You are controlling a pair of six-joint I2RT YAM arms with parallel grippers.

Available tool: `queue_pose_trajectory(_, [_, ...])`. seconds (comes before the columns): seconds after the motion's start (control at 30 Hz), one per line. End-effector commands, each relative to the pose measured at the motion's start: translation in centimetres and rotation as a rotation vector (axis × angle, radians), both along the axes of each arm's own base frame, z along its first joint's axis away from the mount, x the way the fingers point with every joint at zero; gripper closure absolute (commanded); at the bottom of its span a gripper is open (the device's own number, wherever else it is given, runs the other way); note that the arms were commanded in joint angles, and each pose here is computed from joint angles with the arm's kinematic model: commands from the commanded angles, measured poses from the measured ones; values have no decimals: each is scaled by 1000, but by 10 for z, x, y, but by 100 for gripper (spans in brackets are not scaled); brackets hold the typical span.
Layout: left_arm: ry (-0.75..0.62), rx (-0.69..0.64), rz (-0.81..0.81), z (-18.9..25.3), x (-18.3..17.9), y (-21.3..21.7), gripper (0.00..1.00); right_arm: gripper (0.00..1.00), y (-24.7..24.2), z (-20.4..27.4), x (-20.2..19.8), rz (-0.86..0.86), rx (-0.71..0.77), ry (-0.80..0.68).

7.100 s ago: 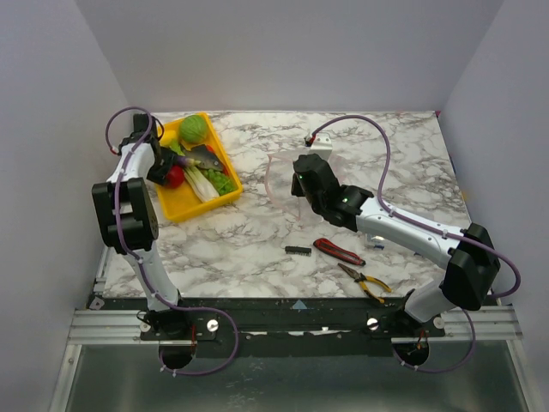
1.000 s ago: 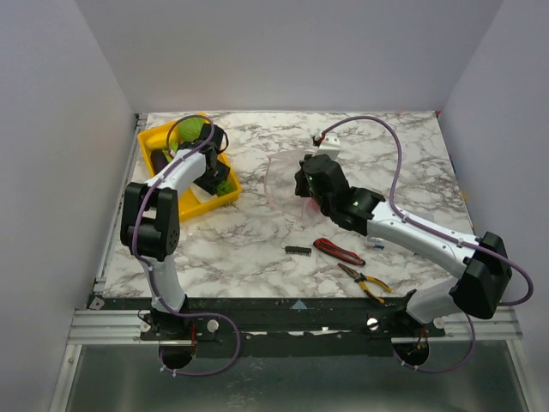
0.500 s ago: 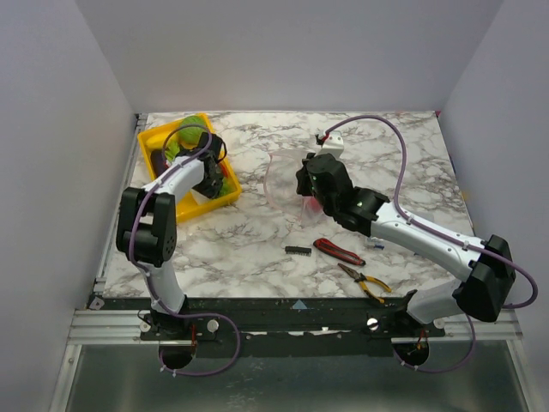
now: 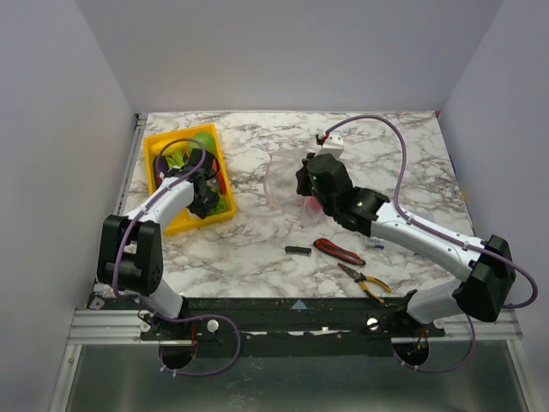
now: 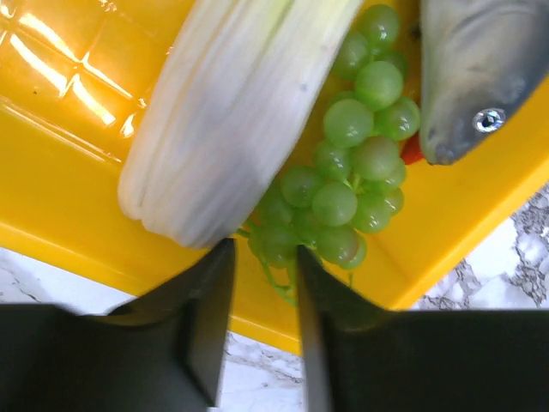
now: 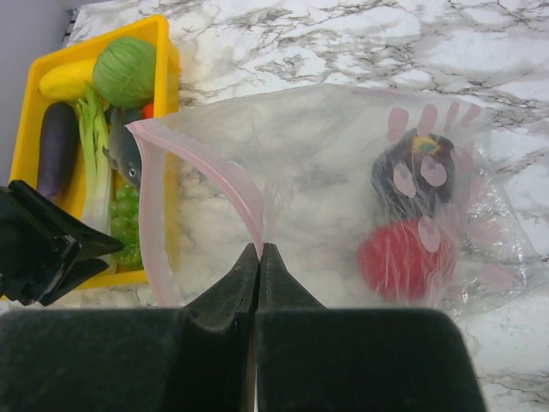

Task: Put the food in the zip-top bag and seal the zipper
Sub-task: Move the bin to the center of the board, then pick up the fake fruit from the bin.

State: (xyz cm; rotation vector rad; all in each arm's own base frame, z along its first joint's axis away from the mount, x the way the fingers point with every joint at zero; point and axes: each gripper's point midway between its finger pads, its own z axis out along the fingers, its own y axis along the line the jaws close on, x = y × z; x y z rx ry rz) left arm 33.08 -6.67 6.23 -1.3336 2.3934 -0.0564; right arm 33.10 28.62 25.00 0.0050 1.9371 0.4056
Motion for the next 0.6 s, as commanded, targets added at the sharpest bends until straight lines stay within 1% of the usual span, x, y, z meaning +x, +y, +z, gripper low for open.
queue_pose_trajectory(0.0, [-46,89,-132,19,-2,10,53,100,-1,9,1,-14,20,-13])
queue_pose_trajectory(0.03, [-58,95,-138,21,0,11,48,100,-1,9,0,-13,23,-12])
queue_pose_trajectory(0.07, [-67,95,-143,22,1,11,45,100,0,8,0,-11,22,-13])
queue_pose_trajectory(0.17, [-102,57,-163,25,10,2,43,100,3,6,1,-4,22,-6])
queue_pose_trajectory(0.27, [-105,24,-166,23,19,-6,42,100,3,5,1,-2,21,-4])
queue_pose_trajectory(0.4, [-69,-20,-168,9,25,-16,39,100,1,7,1,-7,15,-9])
queue_pose_trajectory(0.47, [-28,-51,-162,-2,24,-22,35,100,0,8,1,-11,12,-11])
queue_pose_trajectory(0.57, [23,-44,-138,-13,19,-25,33,100,0,9,1,-10,12,-13])
